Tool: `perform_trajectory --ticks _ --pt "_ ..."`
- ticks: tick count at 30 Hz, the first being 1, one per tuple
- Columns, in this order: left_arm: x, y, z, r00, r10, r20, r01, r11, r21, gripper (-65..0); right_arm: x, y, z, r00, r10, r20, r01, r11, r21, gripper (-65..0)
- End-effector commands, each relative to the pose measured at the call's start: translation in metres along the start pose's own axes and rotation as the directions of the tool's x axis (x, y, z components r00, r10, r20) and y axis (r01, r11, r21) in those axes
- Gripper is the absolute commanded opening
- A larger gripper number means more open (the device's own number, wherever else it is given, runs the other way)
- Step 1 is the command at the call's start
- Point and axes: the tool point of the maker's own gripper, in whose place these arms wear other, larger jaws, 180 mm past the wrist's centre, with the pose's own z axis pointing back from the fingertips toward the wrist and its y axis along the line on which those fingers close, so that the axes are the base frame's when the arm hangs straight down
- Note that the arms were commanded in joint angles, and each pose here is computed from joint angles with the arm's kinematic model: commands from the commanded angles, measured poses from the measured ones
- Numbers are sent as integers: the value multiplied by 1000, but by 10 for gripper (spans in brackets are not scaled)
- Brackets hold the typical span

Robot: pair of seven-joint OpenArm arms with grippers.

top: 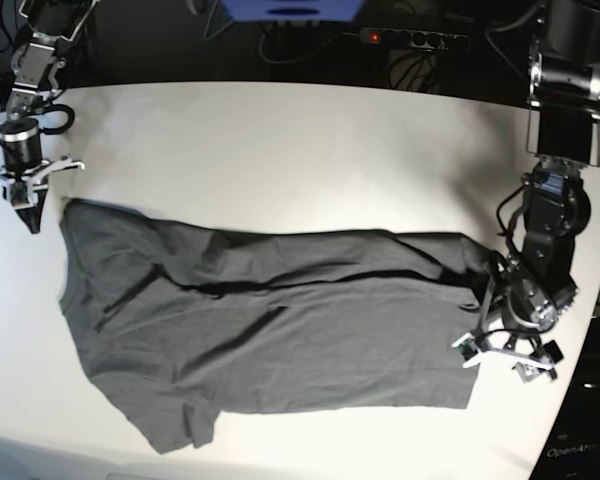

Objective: Fold the T-shirt properly
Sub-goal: 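Open both grippers and raise them off the folded shirt, then move the left gripper to the folded edge and pinch the fabric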

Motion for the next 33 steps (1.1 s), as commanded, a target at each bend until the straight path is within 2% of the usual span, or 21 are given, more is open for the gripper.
perform_trajectory --ticks 1,6,9,11,20,28,33 --pt "7 15 3 1000 0 31 -1 999 36 -140 18 -15 -3 998 18 63 -16 999 -31 -640" --pt "10 -11 -11 997 -32 73 35 999 -38 -138 15 -14 -3 999 16 49 -15 999 -31 -638" --pt "-2 -22 -21 998 -61 31 63 996 -65 -138 11 -15 -4 999 16 28 -15 999 -31 -638" --pt "-2 -28 -26 996 -78 43 81 994 -71 -138 12 -15 -4 999 15 29 -15 999 -32 -638" --pt "10 -32 -28 991 -104 85 110 992 -60 -138 11 -10 -4 1000 4 29 -3 1000 -30 -637" --pt "26 -15 -15 986 -119 120 119 993 1 -138 10 -8 -4 1000 0 27 1 1000 -29 -637" --pt "14 -22 -12 977 -206 64 204 978 34 -138 10 -8 -4 1000 0 27 1 1000 -29 -637"
